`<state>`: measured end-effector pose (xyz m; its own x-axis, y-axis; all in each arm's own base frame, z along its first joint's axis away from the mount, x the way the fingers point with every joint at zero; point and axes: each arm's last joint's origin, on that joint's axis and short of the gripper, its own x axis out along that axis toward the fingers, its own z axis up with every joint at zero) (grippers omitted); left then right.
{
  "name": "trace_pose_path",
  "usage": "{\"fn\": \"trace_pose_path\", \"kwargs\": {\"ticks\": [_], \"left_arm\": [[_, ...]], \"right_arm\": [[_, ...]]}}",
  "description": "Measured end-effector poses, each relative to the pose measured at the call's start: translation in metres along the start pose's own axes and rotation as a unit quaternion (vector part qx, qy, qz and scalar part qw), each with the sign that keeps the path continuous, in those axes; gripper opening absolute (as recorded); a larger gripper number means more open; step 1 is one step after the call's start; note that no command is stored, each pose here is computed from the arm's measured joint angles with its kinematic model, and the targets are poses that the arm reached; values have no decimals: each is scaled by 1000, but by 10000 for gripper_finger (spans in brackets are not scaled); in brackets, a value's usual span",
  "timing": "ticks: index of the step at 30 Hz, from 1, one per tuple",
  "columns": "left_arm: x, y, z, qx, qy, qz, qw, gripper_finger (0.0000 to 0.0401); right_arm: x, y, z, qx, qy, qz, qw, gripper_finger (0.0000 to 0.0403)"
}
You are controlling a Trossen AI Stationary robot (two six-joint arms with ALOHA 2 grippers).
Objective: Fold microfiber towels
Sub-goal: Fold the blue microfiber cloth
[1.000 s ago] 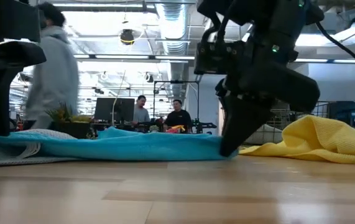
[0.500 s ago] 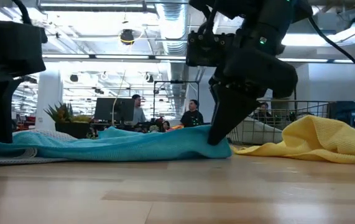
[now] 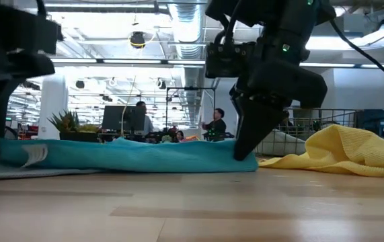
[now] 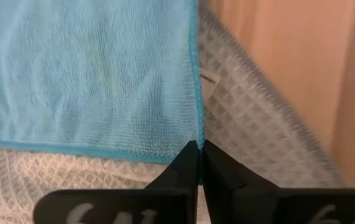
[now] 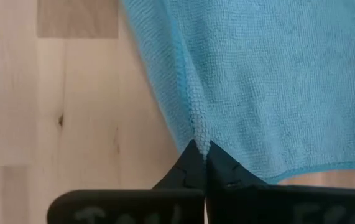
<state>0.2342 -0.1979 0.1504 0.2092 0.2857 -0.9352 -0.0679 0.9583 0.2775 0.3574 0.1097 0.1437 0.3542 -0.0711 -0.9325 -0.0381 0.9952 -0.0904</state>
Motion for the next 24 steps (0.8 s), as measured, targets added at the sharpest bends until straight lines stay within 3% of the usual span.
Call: {"fn": "trace_pose_path", "kwargs": {"ticks": [13, 20, 24], "left_arm": [[-31, 9, 12, 2, 33, 42, 999, 1], [-51, 32, 29, -29, 51, 93, 994, 1], [-70, 52, 39, -59, 37, 114, 991, 1]], "right_arm": [[-21, -8, 17, -42, 26, -10, 999, 7], [-49, -35, 34, -67, 56, -23, 996, 7], [-77, -58, 40, -63, 35, -28, 997, 7]]}}
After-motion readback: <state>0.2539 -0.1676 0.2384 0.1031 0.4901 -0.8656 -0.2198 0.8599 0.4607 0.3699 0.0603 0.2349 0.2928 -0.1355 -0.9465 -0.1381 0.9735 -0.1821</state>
